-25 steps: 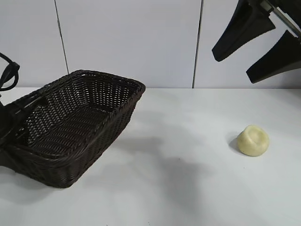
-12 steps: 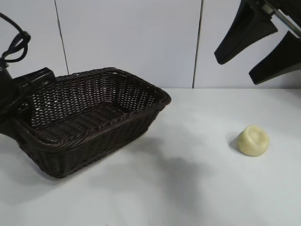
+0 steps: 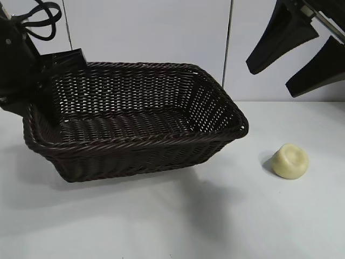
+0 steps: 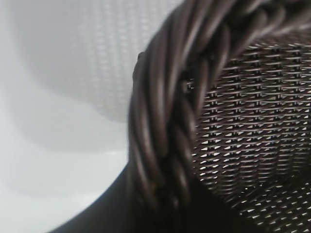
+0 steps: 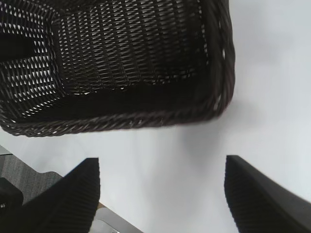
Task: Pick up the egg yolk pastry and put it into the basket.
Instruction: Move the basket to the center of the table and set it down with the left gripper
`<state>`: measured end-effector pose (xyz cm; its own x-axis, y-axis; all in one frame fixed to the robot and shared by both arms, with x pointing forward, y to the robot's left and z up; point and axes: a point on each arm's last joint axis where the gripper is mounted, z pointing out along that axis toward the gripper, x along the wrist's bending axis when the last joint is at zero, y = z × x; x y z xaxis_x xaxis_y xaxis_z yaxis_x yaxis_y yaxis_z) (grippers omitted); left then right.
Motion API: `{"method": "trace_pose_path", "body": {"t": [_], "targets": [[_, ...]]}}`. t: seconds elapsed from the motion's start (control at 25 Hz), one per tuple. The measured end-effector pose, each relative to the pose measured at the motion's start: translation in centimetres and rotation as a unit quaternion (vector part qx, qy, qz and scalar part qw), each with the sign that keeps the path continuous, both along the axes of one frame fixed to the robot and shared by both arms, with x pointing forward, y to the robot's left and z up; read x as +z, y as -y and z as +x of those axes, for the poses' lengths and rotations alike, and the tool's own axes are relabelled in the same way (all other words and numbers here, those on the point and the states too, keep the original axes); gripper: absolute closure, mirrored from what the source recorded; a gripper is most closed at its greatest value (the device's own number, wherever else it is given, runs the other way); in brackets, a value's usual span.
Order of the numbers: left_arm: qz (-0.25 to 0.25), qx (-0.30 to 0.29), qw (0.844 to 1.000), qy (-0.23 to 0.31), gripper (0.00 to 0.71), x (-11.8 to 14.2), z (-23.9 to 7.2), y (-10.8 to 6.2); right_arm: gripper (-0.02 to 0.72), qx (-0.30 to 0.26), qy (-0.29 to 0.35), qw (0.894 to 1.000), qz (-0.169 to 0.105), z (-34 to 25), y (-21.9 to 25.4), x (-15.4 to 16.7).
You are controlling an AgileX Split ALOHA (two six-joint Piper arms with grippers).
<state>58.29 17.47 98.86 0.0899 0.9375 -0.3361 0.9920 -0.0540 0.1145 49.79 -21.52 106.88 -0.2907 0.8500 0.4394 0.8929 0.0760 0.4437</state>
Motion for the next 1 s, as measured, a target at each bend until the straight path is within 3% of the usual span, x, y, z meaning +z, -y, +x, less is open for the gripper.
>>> {"method": "trace_pose_path", "body": {"t": [0.24, 0.52, 1.0], "targets": [[-0.011, -0.02, 1.0, -0.012, 0.61, -1.6, 1.5, -1.2, 0.185, 0.0, 0.0, 1.0, 0.0, 0.0, 0.0, 0.0], [-0.014, -0.017, 1.0, 0.013, 0.61, -2.2, 2.1, -0.6, 0.185, 0.0, 0.0, 1.0, 0.0, 0.0, 0.0, 0.0], [-0.007, -0.022, 1.0, -0.007, 0.61, -5.1, 2.8, -0.4, 0.185, 0.0, 0.0, 1.0, 0.0, 0.0, 0.0, 0.0]]}}
